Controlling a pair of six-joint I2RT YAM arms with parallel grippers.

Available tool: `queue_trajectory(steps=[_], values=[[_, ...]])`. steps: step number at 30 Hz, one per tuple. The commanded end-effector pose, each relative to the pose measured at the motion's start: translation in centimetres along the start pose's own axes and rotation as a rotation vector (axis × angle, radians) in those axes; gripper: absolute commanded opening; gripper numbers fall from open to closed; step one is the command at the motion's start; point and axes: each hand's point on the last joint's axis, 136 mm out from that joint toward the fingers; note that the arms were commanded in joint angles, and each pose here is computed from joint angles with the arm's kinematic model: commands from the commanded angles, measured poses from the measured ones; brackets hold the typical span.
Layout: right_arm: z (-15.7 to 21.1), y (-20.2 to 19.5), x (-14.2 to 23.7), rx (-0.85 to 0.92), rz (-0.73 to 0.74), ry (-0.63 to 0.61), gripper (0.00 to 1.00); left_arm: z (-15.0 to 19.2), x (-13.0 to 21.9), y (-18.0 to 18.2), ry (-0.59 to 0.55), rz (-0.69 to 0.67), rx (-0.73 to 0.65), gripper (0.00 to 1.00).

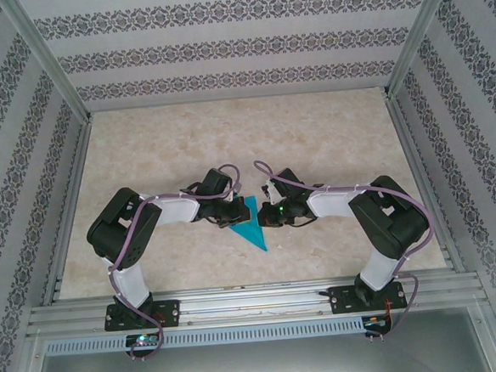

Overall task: Fold a paper plane with a square sheet of paper (fold left side to right side)
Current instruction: Fourth fold the wing at the center of the table.

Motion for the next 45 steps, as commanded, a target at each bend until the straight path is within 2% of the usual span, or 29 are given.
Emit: queue_trajectory(steps=[1, 8, 15, 23, 26, 28, 32, 36, 45], values=[[4.0, -6.1, -1.2, -0.062, 0.234, 0.112, 0.0, 1.4, -0.7, 1.7, 0.036, -0.046, 0.003, 0.06], [3.3, -4.7, -0.8, -0.057, 0.187, 0.099, 0.0, 2.0, -1.0, 2.5, 0.041, -0.053, 0.024, 0.05], [1.1, -0.8, 0.9, -0.024, 0.071, 0.041, 0.0, 2.6, -1.1, 3.1, 0.046, -0.064, 0.034, 0.04], [-1.6, 2.7, 4.5, 0.002, -0.041, -0.056, 0.19, 2.7, -1.1, 3.5, 0.047, -0.073, 0.038, 0.04], [-1.4, 2.9, 5.7, 0.0, -0.059, -0.066, 0.22, 2.7, -1.1, 3.4, 0.046, -0.071, 0.039, 0.04], [-0.6, 3.3, 6.1, -0.007, -0.095, -0.049, 0.19, 2.6, -1.1, 3.4, 0.043, -0.071, 0.036, 0.04], [2.2, 4.8, 6.5, -0.024, -0.214, 0.031, 0.07, 2.6, -1.0, 3.4, 0.042, -0.074, 0.033, 0.04], [4.8, 6.0, 6.1, -0.038, -0.303, 0.113, 0.0, 2.5, -1.0, 3.4, 0.04, -0.078, 0.032, 0.03], [7.0, 5.2, 3.6, -0.051, -0.276, 0.181, 0.0, 2.6, -1.0, 3.4, 0.042, -0.082, 0.032, 0.04]])
Point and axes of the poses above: each hand's point on the last joint's axis, 136 mm out from that joint toward the fingers, its own x axis back along the fingers, its own y axis along the line the jaws close on, z = x × y, and after that the axes turned 4 degrees about -x, right-handed
